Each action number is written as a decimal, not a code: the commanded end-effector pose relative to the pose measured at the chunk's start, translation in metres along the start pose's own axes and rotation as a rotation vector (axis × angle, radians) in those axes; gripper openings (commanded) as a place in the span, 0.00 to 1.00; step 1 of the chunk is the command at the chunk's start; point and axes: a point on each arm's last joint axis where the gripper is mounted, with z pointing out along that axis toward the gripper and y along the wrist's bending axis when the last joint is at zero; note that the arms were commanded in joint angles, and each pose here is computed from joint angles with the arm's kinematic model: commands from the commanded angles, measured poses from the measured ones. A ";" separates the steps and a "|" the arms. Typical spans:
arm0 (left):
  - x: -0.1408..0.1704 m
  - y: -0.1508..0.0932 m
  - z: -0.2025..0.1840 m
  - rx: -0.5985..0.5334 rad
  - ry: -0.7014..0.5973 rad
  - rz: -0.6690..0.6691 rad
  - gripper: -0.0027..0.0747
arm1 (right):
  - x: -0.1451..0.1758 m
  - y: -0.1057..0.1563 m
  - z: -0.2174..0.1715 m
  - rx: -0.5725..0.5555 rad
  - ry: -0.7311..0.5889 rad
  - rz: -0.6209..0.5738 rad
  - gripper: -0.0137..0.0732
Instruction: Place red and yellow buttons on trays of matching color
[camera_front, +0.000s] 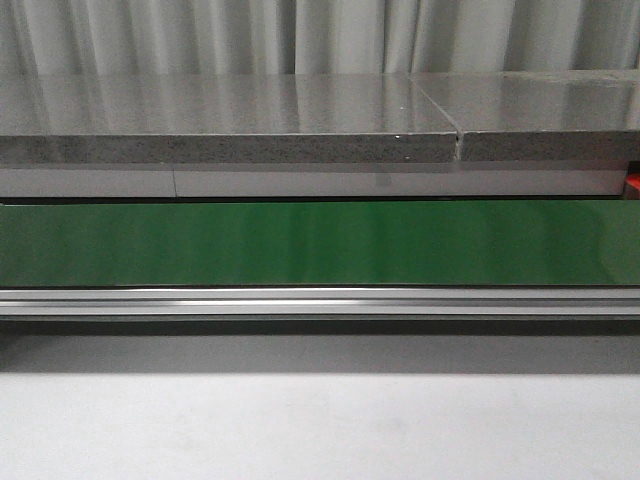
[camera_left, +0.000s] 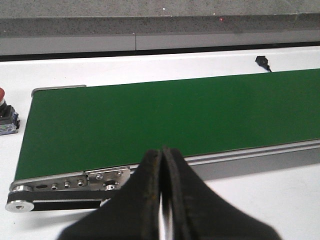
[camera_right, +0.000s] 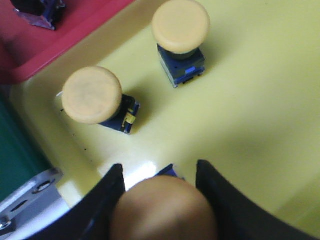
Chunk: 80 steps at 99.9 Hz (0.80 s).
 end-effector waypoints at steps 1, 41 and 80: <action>-0.014 -0.002 -0.004 0.016 -0.095 -0.018 0.01 | -0.011 0.000 0.005 0.005 -0.057 0.012 0.29; -0.014 -0.002 -0.004 0.016 -0.095 -0.018 0.01 | -0.007 0.000 0.029 0.011 0.012 0.010 0.30; -0.014 -0.002 -0.004 0.016 -0.095 -0.018 0.01 | -0.007 0.000 0.029 0.010 0.010 0.013 0.81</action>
